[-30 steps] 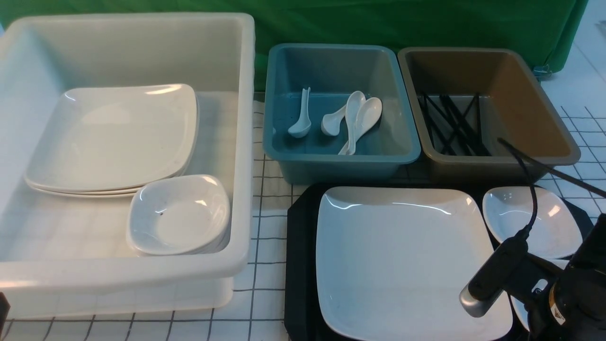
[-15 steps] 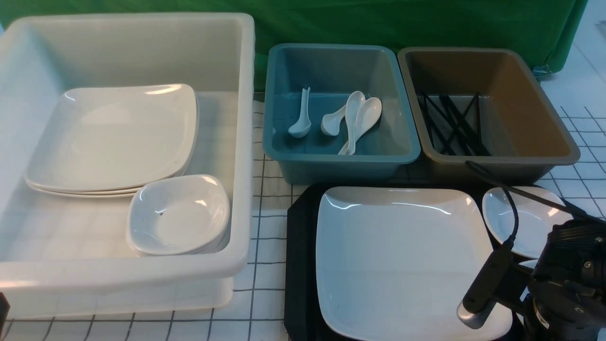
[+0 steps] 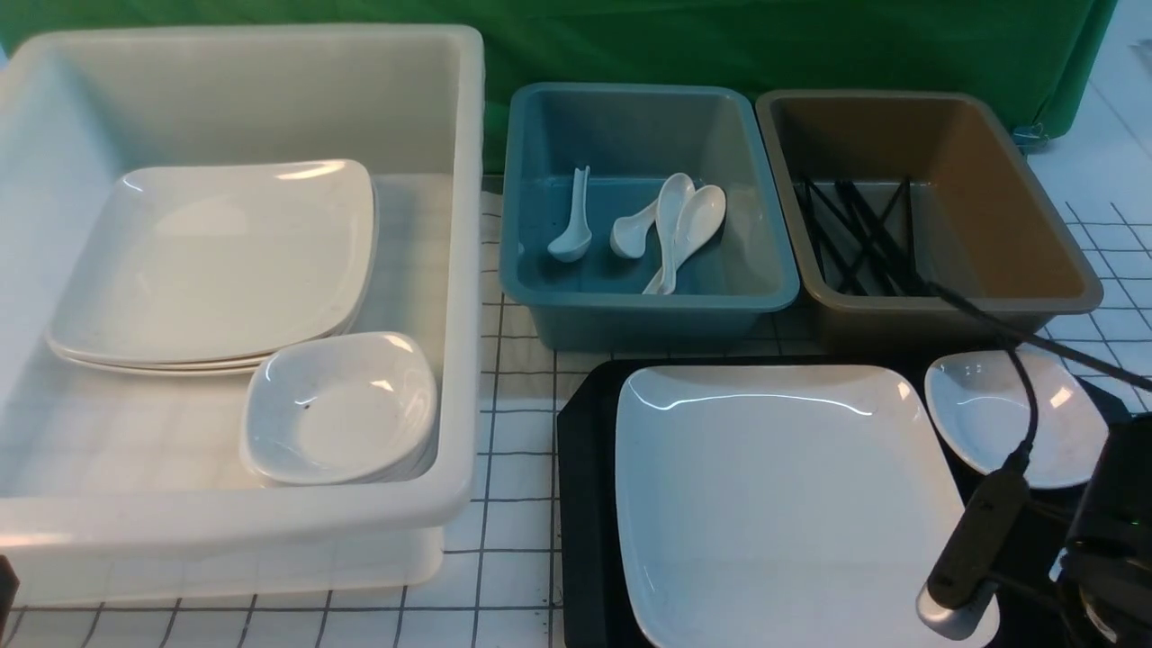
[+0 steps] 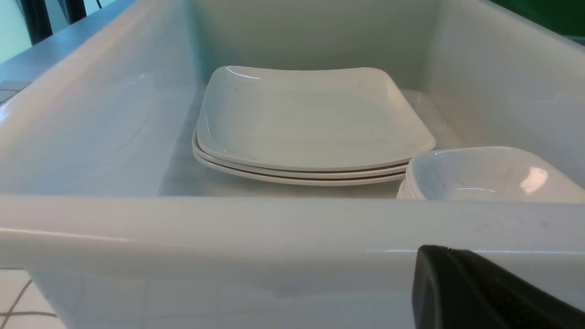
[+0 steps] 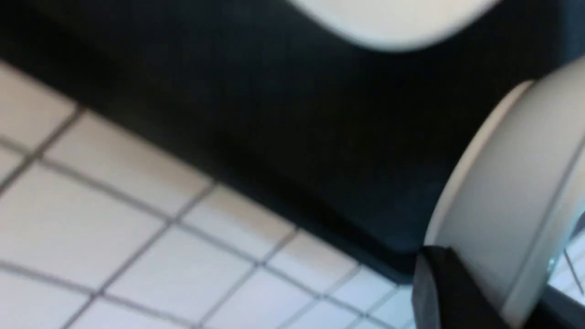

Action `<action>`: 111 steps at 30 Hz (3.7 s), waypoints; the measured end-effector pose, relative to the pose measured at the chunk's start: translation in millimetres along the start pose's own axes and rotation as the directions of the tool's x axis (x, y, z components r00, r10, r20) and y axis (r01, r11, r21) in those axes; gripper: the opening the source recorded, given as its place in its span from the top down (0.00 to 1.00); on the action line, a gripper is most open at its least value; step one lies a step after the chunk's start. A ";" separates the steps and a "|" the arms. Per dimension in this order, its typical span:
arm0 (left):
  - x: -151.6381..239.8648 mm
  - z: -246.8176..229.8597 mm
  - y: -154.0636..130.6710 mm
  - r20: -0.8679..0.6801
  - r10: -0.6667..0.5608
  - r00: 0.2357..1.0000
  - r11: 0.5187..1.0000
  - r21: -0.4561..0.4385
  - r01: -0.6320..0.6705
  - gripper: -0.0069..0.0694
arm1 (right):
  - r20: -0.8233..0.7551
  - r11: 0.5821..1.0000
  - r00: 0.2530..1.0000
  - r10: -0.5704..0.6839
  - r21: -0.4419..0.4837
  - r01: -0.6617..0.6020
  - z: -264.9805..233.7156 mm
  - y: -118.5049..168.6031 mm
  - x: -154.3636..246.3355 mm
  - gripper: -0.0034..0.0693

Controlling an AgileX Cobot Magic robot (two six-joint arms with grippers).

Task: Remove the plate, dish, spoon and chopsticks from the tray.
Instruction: Use the right arm to grab a small plate from the dinner plate, then use the right arm to put the small plate into the large storage box on the left, then use the right arm to grab a small plate from the dinner plate

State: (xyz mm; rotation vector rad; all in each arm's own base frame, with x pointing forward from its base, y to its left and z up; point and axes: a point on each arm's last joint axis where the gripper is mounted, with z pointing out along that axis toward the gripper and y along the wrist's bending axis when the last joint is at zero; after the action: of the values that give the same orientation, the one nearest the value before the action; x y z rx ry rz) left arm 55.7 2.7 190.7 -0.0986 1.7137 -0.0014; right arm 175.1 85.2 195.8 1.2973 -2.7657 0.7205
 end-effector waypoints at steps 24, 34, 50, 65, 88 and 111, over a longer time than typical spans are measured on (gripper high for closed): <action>0.0 0.0 0.0 0.000 -0.001 1.000 1.000 0.000 0.001 0.90 | 0.834 0.934 0.500 0.234 -0.336 0.125 -252.1 -38.9 -91.4 0.90; 0.0 0.0 0.0 0.000 0.000 1.000 1.000 0.000 0.000 0.90 | 0.845 0.923 0.535 0.013 -0.216 0.318 -256.5 47.3 -210.3 0.90; 0.0 0.0 0.0 0.000 0.000 1.000 1.000 0.000 0.000 0.90 | 0.700 0.948 0.674 -0.235 0.014 0.317 -188.3 141.0 -301.6 0.90; 0.0 0.0 0.0 0.000 -0.001 1.000 1.000 0.000 0.001 0.90 | 0.765 0.959 0.618 -0.181 -0.003 0.284 -187.2 144.9 -313.5 0.62; 0.0 0.0 0.0 0.000 0.000 1.000 1.000 0.000 0.000 0.90 | 0.834 0.977 0.535 -0.133 0.021 0.210 -289.8 73.9 -231.2 0.57; 0.0 0.0 0.0 0.000 -0.001 1.000 1.000 0.000 0.001 0.90 | 0.508 0.944 0.814 0.281 0.005 -0.329 -154.8 -108.4 -8.5 0.93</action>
State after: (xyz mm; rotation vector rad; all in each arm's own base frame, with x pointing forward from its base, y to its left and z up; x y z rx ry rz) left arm 55.7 2.7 190.7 -0.0992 1.7137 -0.0019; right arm 230.8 94.2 376.3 1.2077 -3.4638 0.5894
